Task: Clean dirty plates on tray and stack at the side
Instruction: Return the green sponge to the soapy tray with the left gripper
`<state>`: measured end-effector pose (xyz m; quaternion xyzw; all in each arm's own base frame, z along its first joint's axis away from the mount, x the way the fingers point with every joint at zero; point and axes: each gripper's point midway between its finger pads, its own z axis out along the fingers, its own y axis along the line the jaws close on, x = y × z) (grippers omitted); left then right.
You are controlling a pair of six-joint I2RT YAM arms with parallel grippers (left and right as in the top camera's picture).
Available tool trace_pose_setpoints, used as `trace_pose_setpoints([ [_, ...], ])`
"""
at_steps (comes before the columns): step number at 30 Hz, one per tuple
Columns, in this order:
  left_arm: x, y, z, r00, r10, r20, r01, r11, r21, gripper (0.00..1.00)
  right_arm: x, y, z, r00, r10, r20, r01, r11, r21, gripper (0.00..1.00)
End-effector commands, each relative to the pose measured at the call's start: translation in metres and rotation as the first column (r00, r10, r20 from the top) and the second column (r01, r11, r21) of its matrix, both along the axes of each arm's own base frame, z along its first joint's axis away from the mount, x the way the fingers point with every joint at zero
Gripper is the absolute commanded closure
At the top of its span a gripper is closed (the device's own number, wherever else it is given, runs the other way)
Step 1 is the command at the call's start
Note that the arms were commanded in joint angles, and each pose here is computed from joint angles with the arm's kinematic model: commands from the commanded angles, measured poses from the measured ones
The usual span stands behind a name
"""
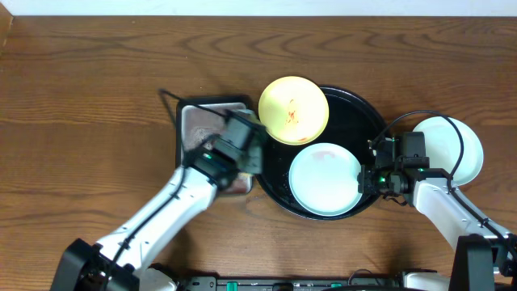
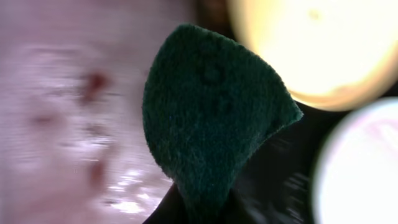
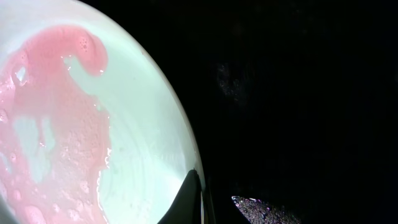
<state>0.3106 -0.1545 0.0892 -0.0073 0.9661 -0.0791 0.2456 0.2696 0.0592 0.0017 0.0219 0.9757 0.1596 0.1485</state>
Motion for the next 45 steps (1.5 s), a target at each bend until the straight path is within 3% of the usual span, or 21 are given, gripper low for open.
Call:
trace_pose_setpoints([
  [1, 0.009, 0.041, -0.014, 0.997, 0.077, -0.017, -0.076, 0.994, 0.077, 0.93, -0.008, 0.003, -0.008, 1.0, 0.013, -0.028, -0.013, 1.0, -0.008, 0.99],
  [8, 0.02, 0.078, -0.048, 0.989, 0.115, -0.092, -0.1, 0.983, 0.152, 0.93, -0.009, 0.003, -0.008, 0.999, 0.013, -0.034, -0.013, 1.0, -0.008, 0.99],
  [15, 0.013, 0.106, -0.078, 0.963, 0.194, -0.189, -0.157, 0.969, 0.193, 0.91, -0.01, 0.003, -0.009, 0.999, 0.013, -0.04, -0.014, 1.0, -0.008, 0.99],
  [17, 0.012, 0.109, -0.078, 0.96, 0.201, -0.195, -0.163, 0.967, 0.195, 0.83, -0.01, 0.003, -0.009, 0.999, 0.013, -0.039, -0.013, 1.0, -0.008, 0.99],
  [18, 0.012, 0.109, -0.078, 0.96, 0.201, -0.195, -0.163, 0.967, 0.195, 0.65, -0.01, 0.003, -0.009, 0.999, 0.013, -0.039, -0.013, 1.0, -0.008, 0.99],
  [19, 0.012, 0.109, -0.078, 0.96, 0.201, -0.196, -0.163, 0.967, 0.195, 0.55, -0.01, 0.003, -0.009, 0.999, 0.013, -0.039, -0.014, 1.0, -0.008, 0.99],
  [22, 0.011, 0.109, -0.079, 0.958, 0.202, -0.202, -0.162, 0.967, 0.198, 0.46, -0.01, 0.003, -0.009, 0.999, 0.013, -0.04, -0.014, 1.0, -0.008, 0.99],
  [30, 0.007, 0.113, -0.08, 0.954, 0.211, -0.213, -0.166, 0.964, 0.209, 0.46, -0.01, 0.003, -0.009, 0.999, 0.013, -0.039, -0.014, 1.0, -0.008, 0.99],
  [40, -0.001, 0.152, -0.082, 0.915, 0.321, -0.246, -0.262, 0.934, 0.244, 0.46, -0.01, 0.003, -0.009, 0.999, 0.013, -0.04, -0.013, 1.0, -0.008, 0.99],
  [45, 0.0, 0.151, -0.081, 0.928, 0.276, -0.249, -0.214, 0.945, 0.247, 0.46, -0.01, 0.003, -0.009, 0.999, 0.013, -0.04, -0.013, 1.0, -0.008, 0.99],
])
